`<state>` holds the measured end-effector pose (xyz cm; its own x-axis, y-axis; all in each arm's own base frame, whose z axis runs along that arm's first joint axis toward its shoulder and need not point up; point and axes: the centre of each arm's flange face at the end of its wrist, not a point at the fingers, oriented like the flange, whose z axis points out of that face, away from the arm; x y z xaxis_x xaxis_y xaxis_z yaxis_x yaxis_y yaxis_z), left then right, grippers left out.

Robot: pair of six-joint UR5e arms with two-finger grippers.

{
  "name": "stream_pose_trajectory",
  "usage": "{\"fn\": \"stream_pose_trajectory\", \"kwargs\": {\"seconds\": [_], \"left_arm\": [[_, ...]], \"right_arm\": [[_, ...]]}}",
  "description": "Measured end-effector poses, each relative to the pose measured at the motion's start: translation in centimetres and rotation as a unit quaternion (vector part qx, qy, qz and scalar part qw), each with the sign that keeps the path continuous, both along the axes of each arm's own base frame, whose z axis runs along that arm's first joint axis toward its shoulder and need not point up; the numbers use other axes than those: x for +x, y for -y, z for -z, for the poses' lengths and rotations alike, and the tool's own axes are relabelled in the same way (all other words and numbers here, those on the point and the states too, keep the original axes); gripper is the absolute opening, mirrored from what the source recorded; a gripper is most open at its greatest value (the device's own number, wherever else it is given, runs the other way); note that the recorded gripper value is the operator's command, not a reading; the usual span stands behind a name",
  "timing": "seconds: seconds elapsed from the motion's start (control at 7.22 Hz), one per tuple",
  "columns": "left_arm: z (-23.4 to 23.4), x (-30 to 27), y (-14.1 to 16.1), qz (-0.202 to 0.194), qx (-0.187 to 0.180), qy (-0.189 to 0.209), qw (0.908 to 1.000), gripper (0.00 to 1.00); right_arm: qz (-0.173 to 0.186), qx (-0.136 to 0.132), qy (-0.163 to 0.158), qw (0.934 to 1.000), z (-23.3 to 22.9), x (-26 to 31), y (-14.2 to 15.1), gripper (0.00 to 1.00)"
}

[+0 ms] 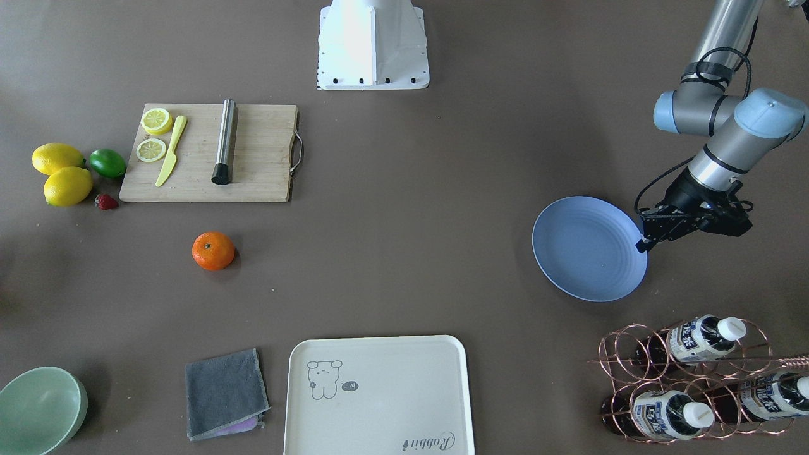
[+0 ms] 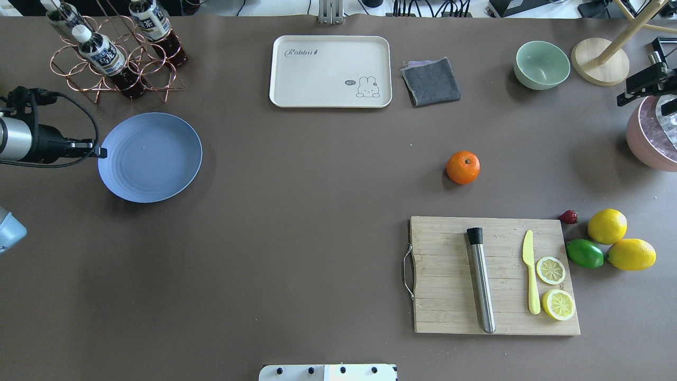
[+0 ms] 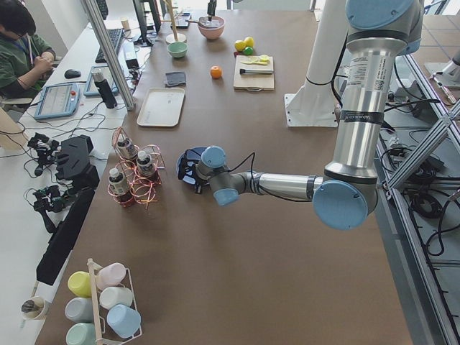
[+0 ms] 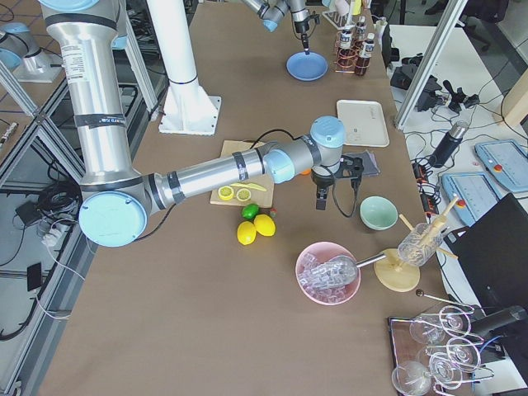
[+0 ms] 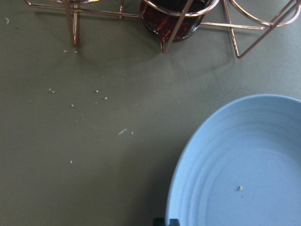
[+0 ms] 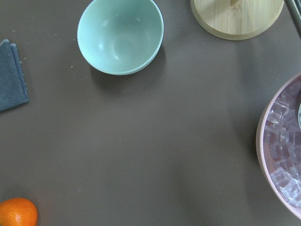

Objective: Pick orange to plate
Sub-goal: 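Move the left gripper toward the blue plate while the right gripper moves toward the orange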

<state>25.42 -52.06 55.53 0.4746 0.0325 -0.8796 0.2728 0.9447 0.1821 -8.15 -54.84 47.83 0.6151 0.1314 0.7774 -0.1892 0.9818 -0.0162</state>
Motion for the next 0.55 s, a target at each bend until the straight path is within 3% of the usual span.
{"fn": "stream_pose_trajectory", "kwargs": {"seconds": [0.28,0.55], "left_arm": [[4.5,-0.7,1.5,0.013,-0.030,-0.034,0.9989,0.00],[10.0,2.2,0.6,0.034,-0.041,-0.036,0.9979,0.00]], "right_arm": [[0.007,0.016,-0.001,0.9998,1.4,-1.5,0.4,1.00],[0.004,0.014,-0.007,0.9999,4.4,-7.0,1.1,1.00]]}}
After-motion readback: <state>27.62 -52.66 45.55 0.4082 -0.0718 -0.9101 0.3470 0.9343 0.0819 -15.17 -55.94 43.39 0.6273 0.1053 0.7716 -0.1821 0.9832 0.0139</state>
